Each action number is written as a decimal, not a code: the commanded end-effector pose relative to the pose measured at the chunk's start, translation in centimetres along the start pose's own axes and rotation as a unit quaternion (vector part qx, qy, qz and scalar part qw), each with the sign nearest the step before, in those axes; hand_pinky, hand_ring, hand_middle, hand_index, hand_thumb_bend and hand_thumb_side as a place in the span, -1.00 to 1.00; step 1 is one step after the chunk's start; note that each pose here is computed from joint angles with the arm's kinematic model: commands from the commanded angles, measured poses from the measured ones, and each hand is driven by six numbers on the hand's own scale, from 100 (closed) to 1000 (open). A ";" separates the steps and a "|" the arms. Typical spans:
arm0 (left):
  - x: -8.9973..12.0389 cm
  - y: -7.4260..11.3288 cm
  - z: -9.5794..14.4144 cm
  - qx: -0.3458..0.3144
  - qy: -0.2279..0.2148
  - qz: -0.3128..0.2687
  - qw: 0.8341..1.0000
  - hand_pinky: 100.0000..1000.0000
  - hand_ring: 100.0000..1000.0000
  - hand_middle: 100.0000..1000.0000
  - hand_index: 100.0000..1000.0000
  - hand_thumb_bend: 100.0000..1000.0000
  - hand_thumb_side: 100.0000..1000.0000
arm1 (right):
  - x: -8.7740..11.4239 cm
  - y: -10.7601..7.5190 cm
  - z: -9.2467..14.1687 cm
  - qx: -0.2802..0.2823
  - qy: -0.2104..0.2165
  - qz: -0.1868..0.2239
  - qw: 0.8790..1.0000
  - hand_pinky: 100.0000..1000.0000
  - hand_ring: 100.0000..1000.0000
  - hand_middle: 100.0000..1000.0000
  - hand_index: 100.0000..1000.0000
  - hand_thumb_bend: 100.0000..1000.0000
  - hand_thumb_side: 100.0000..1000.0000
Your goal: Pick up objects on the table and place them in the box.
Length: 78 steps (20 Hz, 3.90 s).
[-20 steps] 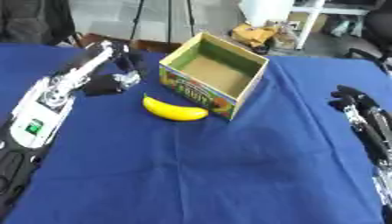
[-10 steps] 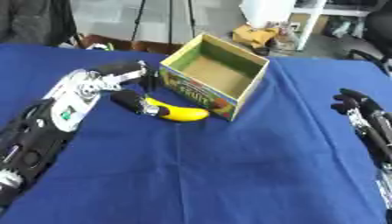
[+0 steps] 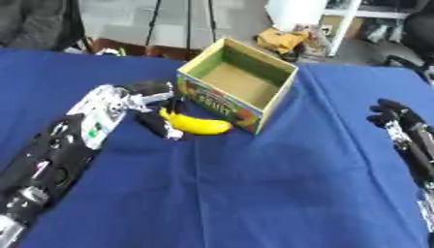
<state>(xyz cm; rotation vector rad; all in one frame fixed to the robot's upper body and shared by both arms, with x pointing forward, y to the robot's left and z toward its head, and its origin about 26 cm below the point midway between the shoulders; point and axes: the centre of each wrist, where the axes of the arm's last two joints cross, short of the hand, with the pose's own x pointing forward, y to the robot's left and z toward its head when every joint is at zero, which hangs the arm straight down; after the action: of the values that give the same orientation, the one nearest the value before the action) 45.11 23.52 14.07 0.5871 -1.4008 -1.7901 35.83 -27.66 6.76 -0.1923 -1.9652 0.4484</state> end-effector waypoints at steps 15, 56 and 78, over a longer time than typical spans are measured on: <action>-0.3 -1.8 -1.4 0.012 0.025 -0.102 0.994 0.36 0.18 0.11 0.51 0.44 -0.08 | 0.4 -0.4 -0.3 0.003 -0.009 0.009 1.000 0.67 0.48 0.50 0.75 -1.00 0.48; -0.4 -1.0 -0.3 0.039 0.024 -0.016 0.999 0.25 -0.01 -0.12 0.40 -0.37 -0.28 | 0.2 -0.3 -0.3 0.005 -0.006 0.008 1.000 0.67 0.48 0.50 0.76 -1.00 0.48; -0.9 -1.8 -0.7 0.084 0.073 -0.016 0.994 0.24 -0.02 -0.12 0.40 -0.42 -0.26 | 0.0 -0.2 -0.1 0.007 -0.004 0.007 1.000 0.67 0.48 0.50 0.76 -1.00 0.48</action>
<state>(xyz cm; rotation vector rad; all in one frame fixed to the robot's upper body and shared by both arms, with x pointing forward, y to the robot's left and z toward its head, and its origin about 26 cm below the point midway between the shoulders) 45.30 24.13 10.67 0.7887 -1.4110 -1.6570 35.77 -27.35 6.16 -0.1723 -1.9528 0.4560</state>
